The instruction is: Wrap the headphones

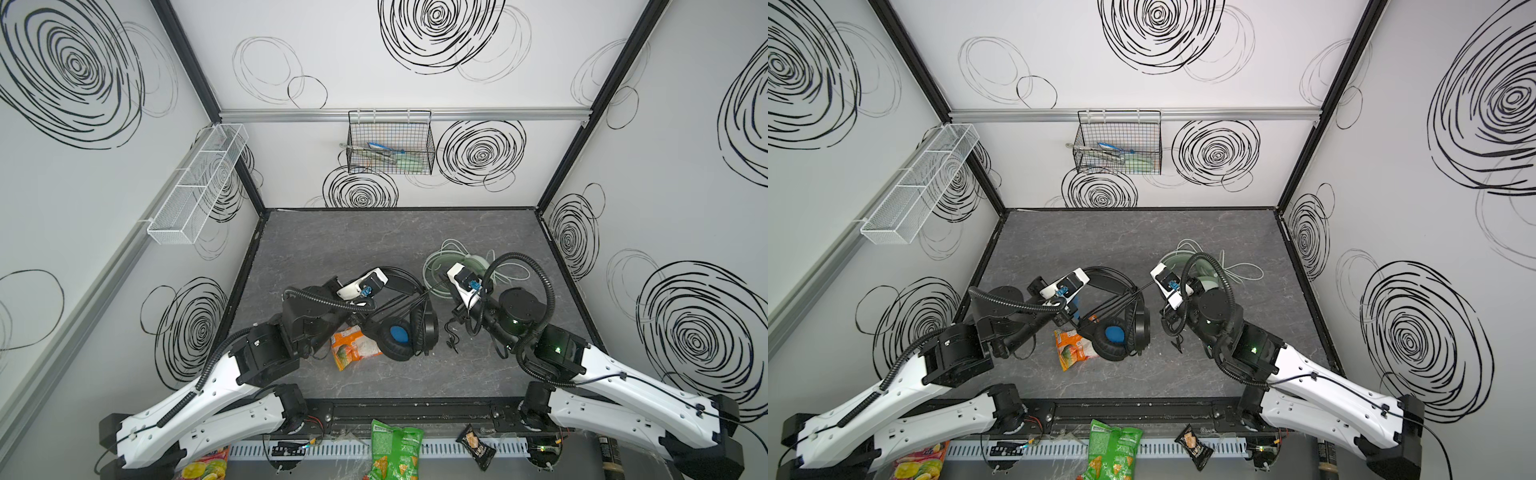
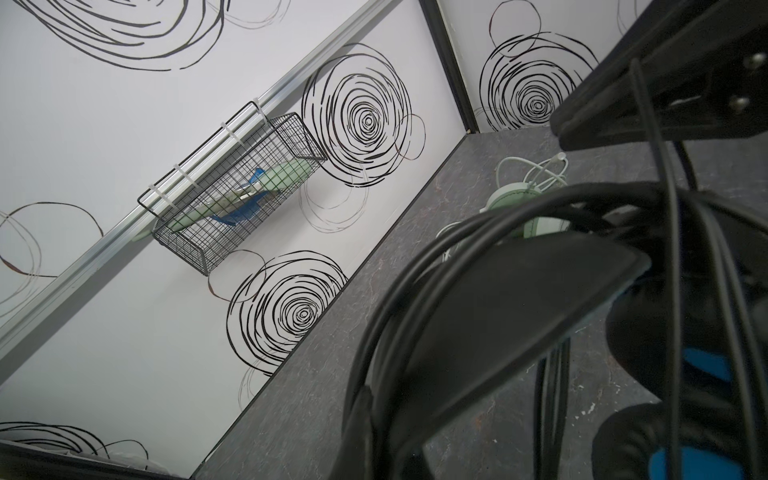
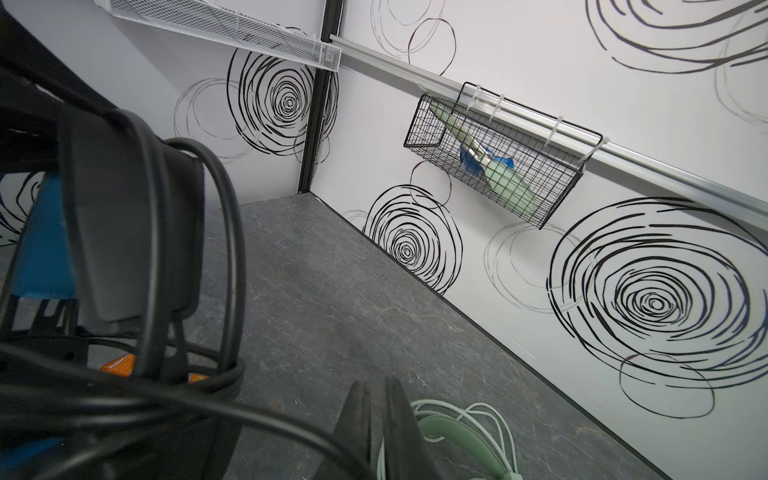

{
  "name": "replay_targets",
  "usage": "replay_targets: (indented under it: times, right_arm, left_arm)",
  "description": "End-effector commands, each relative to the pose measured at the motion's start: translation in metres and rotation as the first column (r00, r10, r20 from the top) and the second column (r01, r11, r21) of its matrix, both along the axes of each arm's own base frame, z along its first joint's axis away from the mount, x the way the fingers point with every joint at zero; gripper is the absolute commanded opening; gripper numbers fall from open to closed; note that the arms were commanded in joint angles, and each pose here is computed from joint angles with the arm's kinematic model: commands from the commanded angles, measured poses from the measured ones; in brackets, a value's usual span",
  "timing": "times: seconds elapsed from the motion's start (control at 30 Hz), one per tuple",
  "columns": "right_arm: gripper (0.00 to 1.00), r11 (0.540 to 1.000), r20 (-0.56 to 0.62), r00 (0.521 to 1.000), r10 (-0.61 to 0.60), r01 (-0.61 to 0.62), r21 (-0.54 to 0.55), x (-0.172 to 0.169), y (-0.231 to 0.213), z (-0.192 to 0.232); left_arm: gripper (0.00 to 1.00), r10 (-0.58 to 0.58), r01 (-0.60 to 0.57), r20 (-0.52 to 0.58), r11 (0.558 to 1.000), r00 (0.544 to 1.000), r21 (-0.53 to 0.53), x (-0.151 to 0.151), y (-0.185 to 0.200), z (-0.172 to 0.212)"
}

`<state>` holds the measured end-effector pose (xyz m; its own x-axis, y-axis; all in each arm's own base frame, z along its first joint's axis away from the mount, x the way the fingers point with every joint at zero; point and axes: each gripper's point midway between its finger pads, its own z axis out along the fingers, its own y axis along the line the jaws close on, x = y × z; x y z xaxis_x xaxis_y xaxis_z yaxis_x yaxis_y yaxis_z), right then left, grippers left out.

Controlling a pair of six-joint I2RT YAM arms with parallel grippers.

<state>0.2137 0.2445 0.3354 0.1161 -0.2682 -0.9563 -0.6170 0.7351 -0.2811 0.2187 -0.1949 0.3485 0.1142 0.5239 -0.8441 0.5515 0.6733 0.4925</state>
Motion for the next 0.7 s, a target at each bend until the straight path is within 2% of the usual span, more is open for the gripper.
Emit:
replay_targets:
  times: [0.0, 0.2, 0.37, 0.67]
  right_arm:
    - [0.15, 0.996, 0.020, 0.999, -0.041, 0.040, 0.075, 0.005, -0.009, 0.015]
    - [0.22, 0.996, 0.029, 0.999, -0.015, 0.012, 0.094, 0.004, -0.004, 0.018]
    - [0.23, 0.993, 0.042, 0.999, 0.027, -0.032, 0.115, 0.000, 0.003, 0.018]
    - [0.23, 0.971, 0.058, 0.990, 0.127, -0.136, 0.199, -0.013, 0.013, 0.018]
  left_arm:
    - [0.00, -0.044, 0.054, 0.058, 0.984, 0.997, -0.173, -0.009, -0.002, 0.045]
    - [0.00, -0.127, 0.147, 0.081, 0.939, 0.989, -0.313, -0.025, -0.007, 0.080]
    - [0.00, -0.183, 0.216, 0.119, 0.884, 0.976, -0.414, -0.040, -0.006, 0.118]
    - [0.00, -0.238, 0.297, 0.179, 0.791, 0.955, -0.534, -0.056, -0.003, 0.166]
